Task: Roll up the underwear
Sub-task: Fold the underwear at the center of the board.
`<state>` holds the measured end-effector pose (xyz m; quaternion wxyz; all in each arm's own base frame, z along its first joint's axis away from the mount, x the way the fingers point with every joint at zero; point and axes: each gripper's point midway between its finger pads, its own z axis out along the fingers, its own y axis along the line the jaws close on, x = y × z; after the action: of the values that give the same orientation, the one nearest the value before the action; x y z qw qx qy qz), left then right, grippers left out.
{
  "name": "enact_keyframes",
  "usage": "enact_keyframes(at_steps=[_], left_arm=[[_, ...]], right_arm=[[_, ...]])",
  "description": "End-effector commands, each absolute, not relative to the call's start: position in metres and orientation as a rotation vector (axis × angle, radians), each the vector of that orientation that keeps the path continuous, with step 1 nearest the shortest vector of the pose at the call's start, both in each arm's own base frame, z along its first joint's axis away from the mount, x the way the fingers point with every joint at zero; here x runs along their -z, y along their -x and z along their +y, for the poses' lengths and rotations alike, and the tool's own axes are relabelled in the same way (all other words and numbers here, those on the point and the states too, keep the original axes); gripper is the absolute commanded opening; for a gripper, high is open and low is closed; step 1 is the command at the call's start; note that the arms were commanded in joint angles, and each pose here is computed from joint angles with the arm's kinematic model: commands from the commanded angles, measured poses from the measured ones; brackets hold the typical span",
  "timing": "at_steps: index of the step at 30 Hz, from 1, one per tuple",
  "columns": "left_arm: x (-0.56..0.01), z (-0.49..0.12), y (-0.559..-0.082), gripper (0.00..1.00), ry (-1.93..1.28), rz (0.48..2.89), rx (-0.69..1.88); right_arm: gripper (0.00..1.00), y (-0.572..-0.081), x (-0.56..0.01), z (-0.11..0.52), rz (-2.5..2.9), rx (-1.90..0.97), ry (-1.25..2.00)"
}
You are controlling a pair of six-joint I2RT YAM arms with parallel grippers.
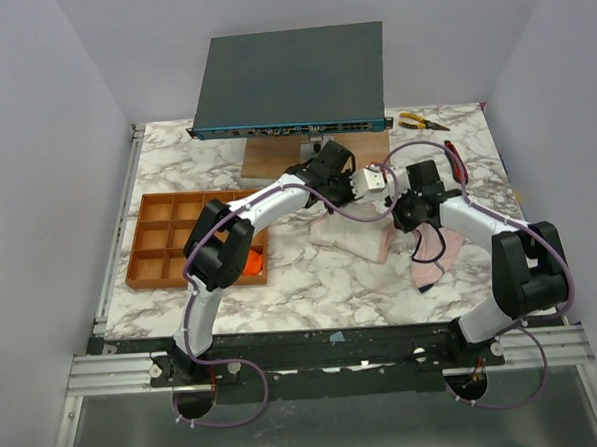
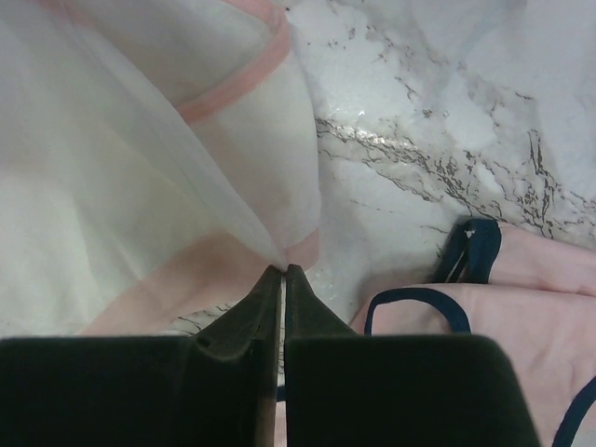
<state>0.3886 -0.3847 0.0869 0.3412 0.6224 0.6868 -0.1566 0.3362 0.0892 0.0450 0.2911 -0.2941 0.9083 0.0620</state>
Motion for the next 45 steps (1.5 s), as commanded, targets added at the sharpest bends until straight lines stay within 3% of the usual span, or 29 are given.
enact_keyframes(at_steps=[1, 9, 16, 20, 24, 31, 45], left_arm=[[-0.081, -0.378, -0.404, 0.1, -1.553, 1.859, 0.293], [-0.083, -0.374, -0.404, 0.5, -1.496, 1.886, 0.274], [-0.097, -0.377, -0.404, 0.63, -1.451, 1.873, 0.299], [-0.115, -0.38, -0.401, 0.98, -1.419, 1.85, 0.332], [-0.137, -0.382, -0.39, 0.98, -1.387, 1.819, 0.397], [-0.163, -0.375, -0.357, 0.98, -1.362, 1.764, 0.518], [-0.155, -0.353, -0.328, 0.98, -1.351, 1.767, 0.545]], right_arm=[[0.08, -0.347, -0.043, 0.081, 2.422, -0.103, 0.771], [0.23, -0.356, -0.049, 0.082, 2.401, -0.096, 0.738], [0.27, -0.353, -0.068, 0.088, 2.353, -0.135, 0.71], [0.36, -0.352, -0.079, 0.098, 2.323, -0.216, 0.646], [0.48, -0.352, -0.082, 0.109, 2.316, -0.306, 0.58], [0.49, -0.356, -0.063, 0.115, 2.348, -0.344, 0.596], [0.51, -0.366, -0.033, 0.118, 2.359, -0.347, 0.711]])
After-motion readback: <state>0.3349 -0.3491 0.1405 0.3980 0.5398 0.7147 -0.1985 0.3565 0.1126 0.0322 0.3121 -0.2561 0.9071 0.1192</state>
